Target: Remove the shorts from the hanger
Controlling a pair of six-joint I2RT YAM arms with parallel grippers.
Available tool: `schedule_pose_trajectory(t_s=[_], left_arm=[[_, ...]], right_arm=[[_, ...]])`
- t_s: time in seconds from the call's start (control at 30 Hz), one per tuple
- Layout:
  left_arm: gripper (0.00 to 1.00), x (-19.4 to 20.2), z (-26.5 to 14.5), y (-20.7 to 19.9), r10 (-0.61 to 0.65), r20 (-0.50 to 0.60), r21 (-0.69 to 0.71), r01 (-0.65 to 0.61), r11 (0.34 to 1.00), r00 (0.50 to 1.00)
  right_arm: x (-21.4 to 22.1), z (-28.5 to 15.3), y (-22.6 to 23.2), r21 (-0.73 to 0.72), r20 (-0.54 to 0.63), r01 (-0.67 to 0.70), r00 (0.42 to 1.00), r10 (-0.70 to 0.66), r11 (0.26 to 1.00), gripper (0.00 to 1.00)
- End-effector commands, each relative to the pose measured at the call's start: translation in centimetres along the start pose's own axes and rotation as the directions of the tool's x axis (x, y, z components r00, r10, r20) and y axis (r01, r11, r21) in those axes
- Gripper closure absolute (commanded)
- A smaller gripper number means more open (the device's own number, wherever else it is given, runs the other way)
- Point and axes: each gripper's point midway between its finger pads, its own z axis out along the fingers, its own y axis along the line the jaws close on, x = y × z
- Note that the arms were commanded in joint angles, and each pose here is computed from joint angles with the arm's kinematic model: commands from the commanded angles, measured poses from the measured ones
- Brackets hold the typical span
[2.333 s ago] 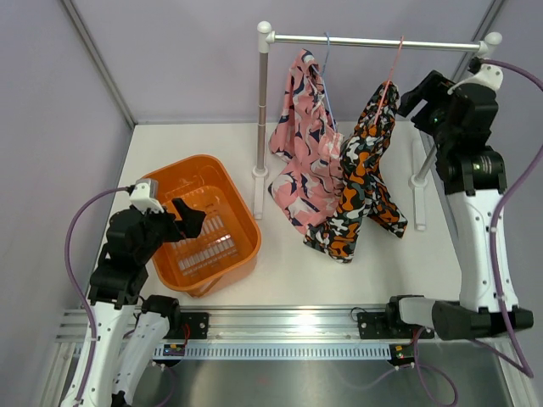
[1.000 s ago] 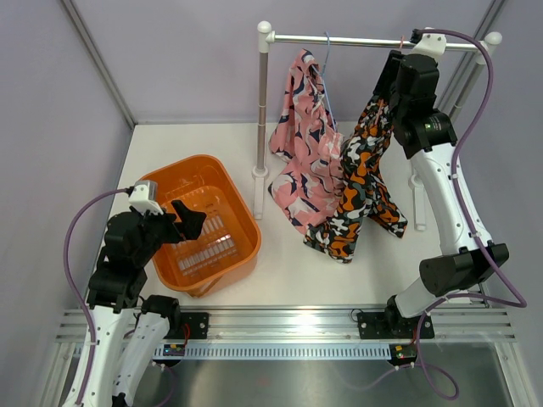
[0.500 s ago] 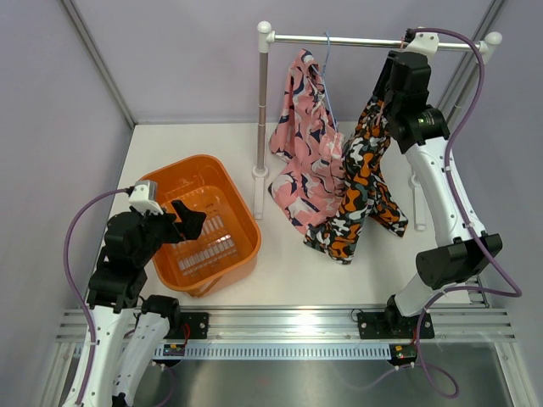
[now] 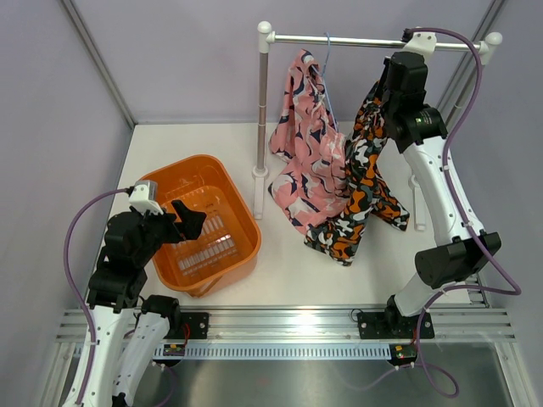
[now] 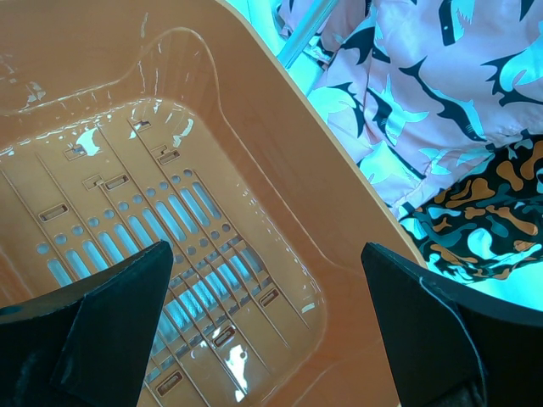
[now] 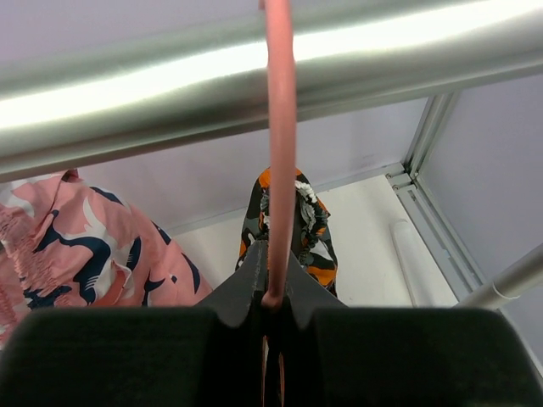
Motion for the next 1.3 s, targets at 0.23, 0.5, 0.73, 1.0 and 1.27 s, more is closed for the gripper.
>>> schedule_pose_trajectory(t_s=[0.23,0.5,0.73,1.0,1.27], left_arm=[[0.01,-0.5,0.2,-0.5,0.024,0.02,0.032,-0.025,0.999,1.0],[0.01,-0.5,0.2,-0.5,0.024,0.02,0.032,-0.025,0.999,1.0],[0.01,-0.4,0.4,-0.5,0.025,0.013,0.035,-0.025,0.999,1.0],[0.01,-0.3,0.4,-0.6,0.026,0.01,0.039,-0.026,0.999,1.0],[0.01,-0.2,0.6,-1.3,0.033,-0.005,0.083,-0.033,0.996,0.999]], right_arm=[[-4.7,-3.0,-1.6,0.034,0.066,-0.008,0.998,0.006,0.999,1.0],[-7.1,-6.8,-2.3,-0.031,0.102,-0.046,0.994,0.049,0.998,1.0],[-7.4,-9.6,-2.8,-0.093,0.112,-0.066,0.991,0.077,0.993,1.0],[-6.2,-11.3,-2.2,-0.17,0.047,-0.051,0.997,0.06,0.984,1.0],[-3.3,-19.5,-2.3,-0.372,-0.087,-0.139,0.99,0.115,0.918,1.0]])
